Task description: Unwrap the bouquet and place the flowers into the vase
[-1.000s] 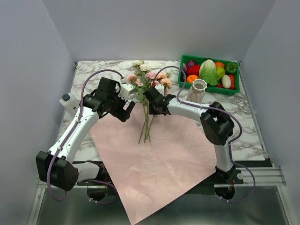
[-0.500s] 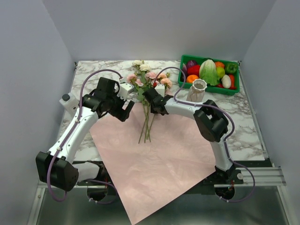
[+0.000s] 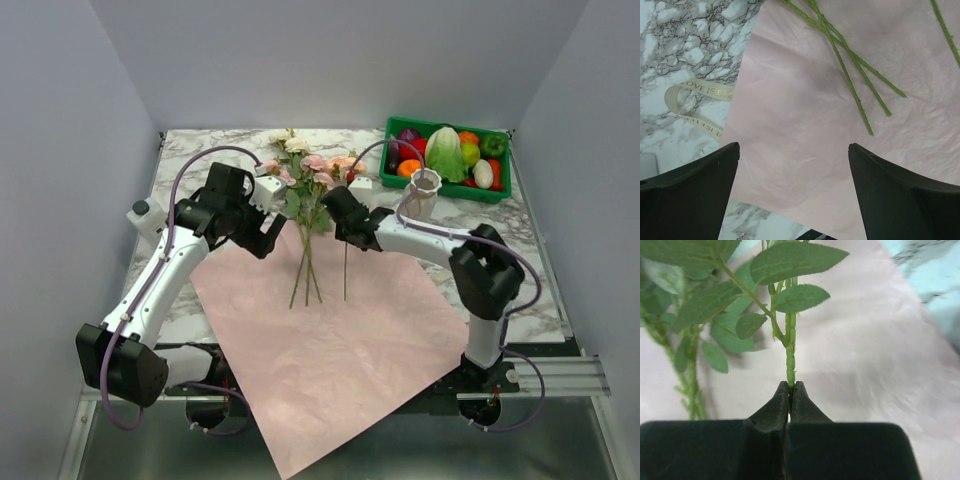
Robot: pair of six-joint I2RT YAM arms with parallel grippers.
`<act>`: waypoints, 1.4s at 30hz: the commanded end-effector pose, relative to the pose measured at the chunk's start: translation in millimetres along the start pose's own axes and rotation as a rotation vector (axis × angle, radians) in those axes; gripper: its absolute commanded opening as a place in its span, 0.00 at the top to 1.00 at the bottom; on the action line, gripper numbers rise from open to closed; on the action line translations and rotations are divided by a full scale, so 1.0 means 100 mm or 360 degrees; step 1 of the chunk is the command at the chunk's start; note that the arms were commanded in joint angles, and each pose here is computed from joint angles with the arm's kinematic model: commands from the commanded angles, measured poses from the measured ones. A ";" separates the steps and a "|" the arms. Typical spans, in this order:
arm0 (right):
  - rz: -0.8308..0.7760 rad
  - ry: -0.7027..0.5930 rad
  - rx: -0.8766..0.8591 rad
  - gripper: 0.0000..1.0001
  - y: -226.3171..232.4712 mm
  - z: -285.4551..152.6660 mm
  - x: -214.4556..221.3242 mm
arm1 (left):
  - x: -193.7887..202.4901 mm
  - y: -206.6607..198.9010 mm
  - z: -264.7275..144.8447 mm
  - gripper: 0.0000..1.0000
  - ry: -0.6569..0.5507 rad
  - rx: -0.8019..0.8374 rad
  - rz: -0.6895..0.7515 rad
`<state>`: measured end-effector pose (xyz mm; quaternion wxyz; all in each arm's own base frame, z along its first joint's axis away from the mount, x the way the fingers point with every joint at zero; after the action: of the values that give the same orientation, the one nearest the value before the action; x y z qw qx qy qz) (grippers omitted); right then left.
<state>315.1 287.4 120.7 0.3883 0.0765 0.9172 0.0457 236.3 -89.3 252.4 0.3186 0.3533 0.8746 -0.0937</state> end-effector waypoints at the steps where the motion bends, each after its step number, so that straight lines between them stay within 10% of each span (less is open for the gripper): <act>1: 0.0253 -0.0371 -0.0166 0.99 -0.09 -0.65 -0.60 | -0.09 0.07 -0.14 0.01 0.0006 -0.0013 0.0031; 9: 0.0226 -0.1066 -0.0471 0.99 -0.28 -1.64 -1.46 | -0.16 0.10 -0.11 0.01 -0.0051 0.0006 -0.0050; 18: 0.0155 -0.2153 -0.0103 0.99 -0.96 -2.46 -2.53 | -0.16 0.13 -0.09 0.01 -0.0075 -0.0002 -0.0073; 42: 0.0009 -0.2224 0.0237 0.99 -1.31 -1.76 -2.53 | -0.18 0.15 -0.15 0.01 -0.0139 0.0001 -0.0103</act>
<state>347.7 110.8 409.4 0.8730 0.1085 0.4686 -0.0809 251.8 -82.4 268.0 0.3366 0.3234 0.8776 -0.1093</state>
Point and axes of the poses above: each gripper's point midway between its finger pads, its own z axis out along the fingers, its own y axis along the line the jaws close on, x = y × z, the point moved 8 cm from there along -z, back along the fingers, and after that the axes turned 5 degrees about z, right-handed, at the moved point
